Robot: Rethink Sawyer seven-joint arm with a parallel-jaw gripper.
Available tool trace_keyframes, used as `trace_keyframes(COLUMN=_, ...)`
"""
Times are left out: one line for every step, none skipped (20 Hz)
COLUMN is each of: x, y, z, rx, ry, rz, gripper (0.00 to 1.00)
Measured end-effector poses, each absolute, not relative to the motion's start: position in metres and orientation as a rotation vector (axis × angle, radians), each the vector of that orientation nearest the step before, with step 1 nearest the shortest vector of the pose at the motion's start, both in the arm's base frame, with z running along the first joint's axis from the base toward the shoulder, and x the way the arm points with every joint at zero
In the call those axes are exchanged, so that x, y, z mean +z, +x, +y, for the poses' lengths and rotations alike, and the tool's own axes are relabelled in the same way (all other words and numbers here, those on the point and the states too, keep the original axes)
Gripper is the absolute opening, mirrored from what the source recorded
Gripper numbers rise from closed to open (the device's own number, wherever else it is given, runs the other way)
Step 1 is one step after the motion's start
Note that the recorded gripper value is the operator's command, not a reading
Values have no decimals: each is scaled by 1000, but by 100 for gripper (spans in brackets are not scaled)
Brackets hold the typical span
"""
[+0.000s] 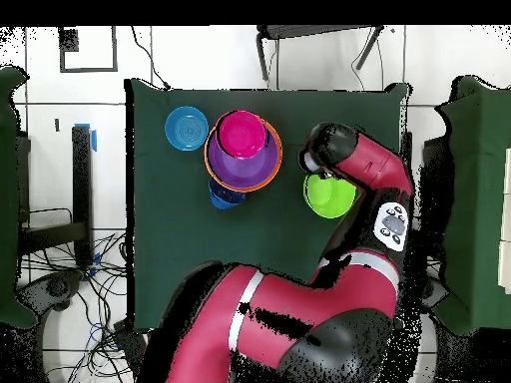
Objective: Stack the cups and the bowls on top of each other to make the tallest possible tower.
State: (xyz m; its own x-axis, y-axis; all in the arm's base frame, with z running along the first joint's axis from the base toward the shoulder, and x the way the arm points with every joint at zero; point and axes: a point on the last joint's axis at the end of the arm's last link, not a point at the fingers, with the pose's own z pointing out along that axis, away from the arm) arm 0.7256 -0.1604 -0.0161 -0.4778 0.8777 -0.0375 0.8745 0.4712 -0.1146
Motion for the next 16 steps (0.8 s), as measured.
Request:
trace_keyframes(x=-15, y=725, z=-161, rx=191, ry=-1585, rz=-2678, gripper=0)
trace_keyframes(x=-10, y=725, z=-163, rx=213, ry=-1565, rz=-2697, gripper=0)
trace_keyframes(x=-7, y=725, z=-164, rx=227, ry=-1552, rz=-2710, gripper=0)
trace_keyframes(x=-4, y=725, z=-165, rx=238, ry=-1541, rz=-2721, gripper=0)
trace_keyframes(x=1, y=726, z=-167, rx=267, ry=-1513, rz=-2751, gripper=0)
trace_keyframes(x=6, y=727, z=-170, rx=288, ry=-1490, rz=-2779, gripper=0)
trace_keyframes(x=8, y=729, z=-171, rx=301, ry=-1475, rz=-2798, gripper=0)
trace_keyframes(x=11, y=730, z=-173, rx=312, ry=-1460, rz=-2818, gripper=0)
trace_keyframes(x=17, y=735, z=-177, rx=338, ry=-1420, rz=-2877, gripper=0)
trace_keyframes(x=21, y=738, z=-180, rx=356, ry=-1389, rz=-2924, gripper=0)
trace_keyframes(x=25, y=743, z=-183, rx=375, ry=-1360, rz=-2973, gripper=0)
trace_keyframes(x=32, y=749, z=-188, rx=411, ry=-1310, rz=-3054, gripper=0)
trace_keyframes(x=39, y=754, z=-192, rx=442, ry=-1266, rz=-3120, gripper=0)
trace_keyframes(x=41, y=756, z=-193, rx=454, ry=-1248, rz=-3145, gripper=0)
trace_keyframes(x=44, y=758, z=-195, rx=467, ry=-1230, rz=-3170, gripper=0)
trace_keyframes(x=48, y=761, z=-196, rx=482, ry=-1208, rz=-3199, gripper=0)
